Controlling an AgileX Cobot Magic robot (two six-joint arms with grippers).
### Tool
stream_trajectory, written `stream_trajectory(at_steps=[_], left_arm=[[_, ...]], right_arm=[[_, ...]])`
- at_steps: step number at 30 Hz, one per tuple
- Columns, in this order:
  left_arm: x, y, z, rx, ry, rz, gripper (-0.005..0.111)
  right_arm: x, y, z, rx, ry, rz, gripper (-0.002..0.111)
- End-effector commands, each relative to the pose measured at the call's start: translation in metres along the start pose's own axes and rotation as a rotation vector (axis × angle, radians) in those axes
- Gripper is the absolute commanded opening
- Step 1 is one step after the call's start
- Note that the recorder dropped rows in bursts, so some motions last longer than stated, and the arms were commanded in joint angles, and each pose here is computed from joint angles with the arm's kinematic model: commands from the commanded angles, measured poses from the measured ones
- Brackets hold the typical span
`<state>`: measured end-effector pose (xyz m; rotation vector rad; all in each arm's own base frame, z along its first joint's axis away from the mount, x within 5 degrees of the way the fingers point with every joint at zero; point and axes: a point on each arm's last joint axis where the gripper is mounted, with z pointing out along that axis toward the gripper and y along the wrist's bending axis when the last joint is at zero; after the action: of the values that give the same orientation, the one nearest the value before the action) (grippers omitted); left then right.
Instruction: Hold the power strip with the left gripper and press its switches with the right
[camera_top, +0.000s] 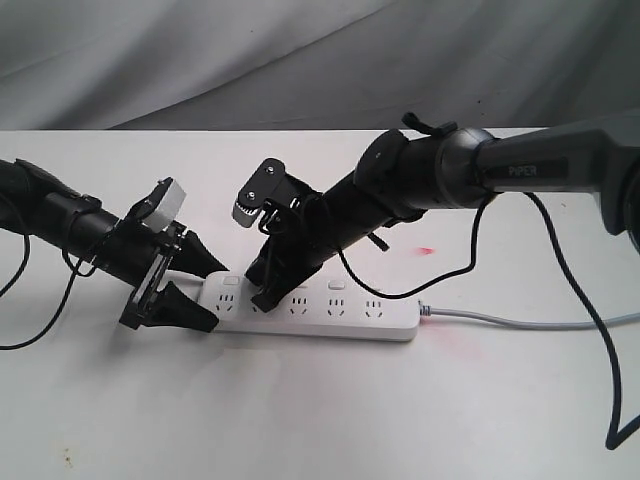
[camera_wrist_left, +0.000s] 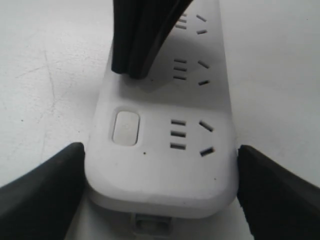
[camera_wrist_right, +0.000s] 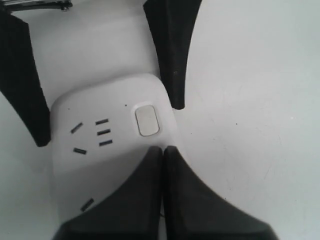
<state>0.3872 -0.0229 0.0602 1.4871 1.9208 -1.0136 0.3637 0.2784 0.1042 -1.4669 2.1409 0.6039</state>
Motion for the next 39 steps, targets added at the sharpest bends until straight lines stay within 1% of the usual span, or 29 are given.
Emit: stream_trajectory(at_steps=[1, 6, 10, 14, 21, 25, 28, 32, 39], left_arm=[[0.036, -0.002, 0.011, 0.033, 0.206, 0.008, 0.045], [0.036, -0.002, 0.011, 0.033, 0.206, 0.008, 0.045], [0.036, -0.002, 0.011, 0.033, 0.206, 0.008, 0.045], [0.036, -0.002, 0.011, 0.033, 0.206, 0.008, 0.045], [0.036, -0.003, 0.011, 0.035, 0.208, 0.009, 0.045], [0.036, -0.003, 0.011, 0.035, 0.208, 0.009, 0.045], [0.036, -0.003, 0.011, 0.035, 0.208, 0.009, 0.045], [0.036, -0.003, 0.011, 0.035, 0.208, 0.009, 0.045], [0.036, -0.003, 0.011, 0.035, 0.208, 0.009, 0.045]], right_arm=[[0.033, 0.0, 0.02, -0.016, 0.169, -0.056, 0.0], [0.035, 0.002, 0.02, -0.037, 0.199, -0.073, 0.0], [0.038, -0.003, 0.019, 0.016, 0.236, -0.066, 0.0], [0.039, -0.003, 0.02, 0.015, 0.237, -0.064, 0.0], [0.051, 0.0, 0.037, -0.001, 0.266, -0.053, 0.0], [0.053, -0.003, 0.04, 0.023, 0.262, -0.055, 0.0], [0.055, -0.004, 0.039, 0.032, 0.287, -0.096, 0.0], [0.057, -0.006, 0.038, 0.051, 0.316, -0.102, 0.0], [0.06, -0.012, 0.037, 0.112, 0.351, -0.128, 0.0]])
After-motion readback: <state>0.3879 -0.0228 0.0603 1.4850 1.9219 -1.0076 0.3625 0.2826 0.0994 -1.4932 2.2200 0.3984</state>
